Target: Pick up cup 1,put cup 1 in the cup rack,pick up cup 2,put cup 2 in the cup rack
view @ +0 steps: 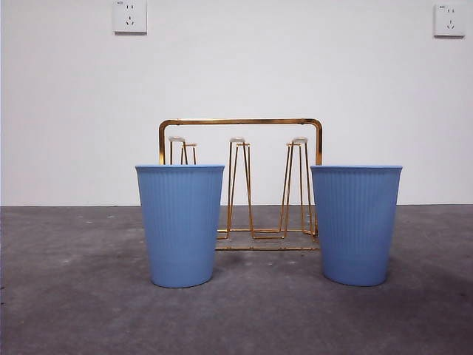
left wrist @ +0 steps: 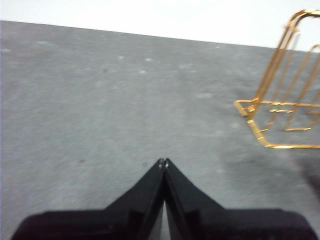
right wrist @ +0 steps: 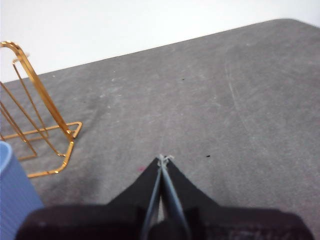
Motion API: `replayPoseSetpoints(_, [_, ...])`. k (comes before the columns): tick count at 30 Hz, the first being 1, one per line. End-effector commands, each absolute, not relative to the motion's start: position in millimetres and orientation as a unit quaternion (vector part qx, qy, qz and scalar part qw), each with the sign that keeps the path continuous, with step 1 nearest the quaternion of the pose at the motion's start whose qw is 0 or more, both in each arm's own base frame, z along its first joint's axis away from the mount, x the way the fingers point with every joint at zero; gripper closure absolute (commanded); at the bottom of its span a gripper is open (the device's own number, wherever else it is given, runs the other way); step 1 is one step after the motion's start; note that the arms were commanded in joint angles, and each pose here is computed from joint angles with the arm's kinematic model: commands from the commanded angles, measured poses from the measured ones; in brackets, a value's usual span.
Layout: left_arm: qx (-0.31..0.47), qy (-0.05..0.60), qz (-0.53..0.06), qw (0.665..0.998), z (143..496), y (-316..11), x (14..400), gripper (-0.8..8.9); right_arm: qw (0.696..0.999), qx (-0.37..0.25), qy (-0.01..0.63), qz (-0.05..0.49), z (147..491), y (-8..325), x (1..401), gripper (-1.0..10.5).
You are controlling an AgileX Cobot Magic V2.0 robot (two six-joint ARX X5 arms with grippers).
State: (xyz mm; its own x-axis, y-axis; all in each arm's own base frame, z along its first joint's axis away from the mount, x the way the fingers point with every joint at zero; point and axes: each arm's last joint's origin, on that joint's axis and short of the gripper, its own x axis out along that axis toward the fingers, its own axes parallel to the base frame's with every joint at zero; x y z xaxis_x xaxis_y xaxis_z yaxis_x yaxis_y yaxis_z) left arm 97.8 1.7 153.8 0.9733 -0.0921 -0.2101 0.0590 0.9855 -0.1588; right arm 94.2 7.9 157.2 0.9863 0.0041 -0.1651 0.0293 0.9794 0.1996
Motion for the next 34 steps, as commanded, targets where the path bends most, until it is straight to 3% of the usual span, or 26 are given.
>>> replayPoseSetpoints(1, [-0.095,0.089,-0.057,0.990,168.5,0.7,96.5,8.20,0.991,0.124,0.054,0.000,174.2,7.8,91.6,9.6])
replayPoseSetpoints(5, [-0.124,0.087,-0.073,0.986,188.1,-0.5,94.3,8.20,0.991,0.127,0.037,0.008,199.3,7.7,87.8,9.6])
replayPoseSetpoints(10, [-0.133,0.116,-0.108,0.978,214.0,-2.9,91.3,8.20,0.990,0.126,0.061,0.030,229.9,8.9,85.6,9.6])
replayPoseSetpoints(26, [-0.147,0.178,-0.300,0.926,315.6,-13.3,89.5,8.20,0.962,0.026,0.223,0.156,353.5,17.6,98.0,9.6])
replayPoseSetpoints(34, [-0.116,0.203,-0.337,0.912,349.4,-18.0,82.8,8.20,0.932,-0.016,0.307,0.193,375.5,20.5,109.6,9.6])
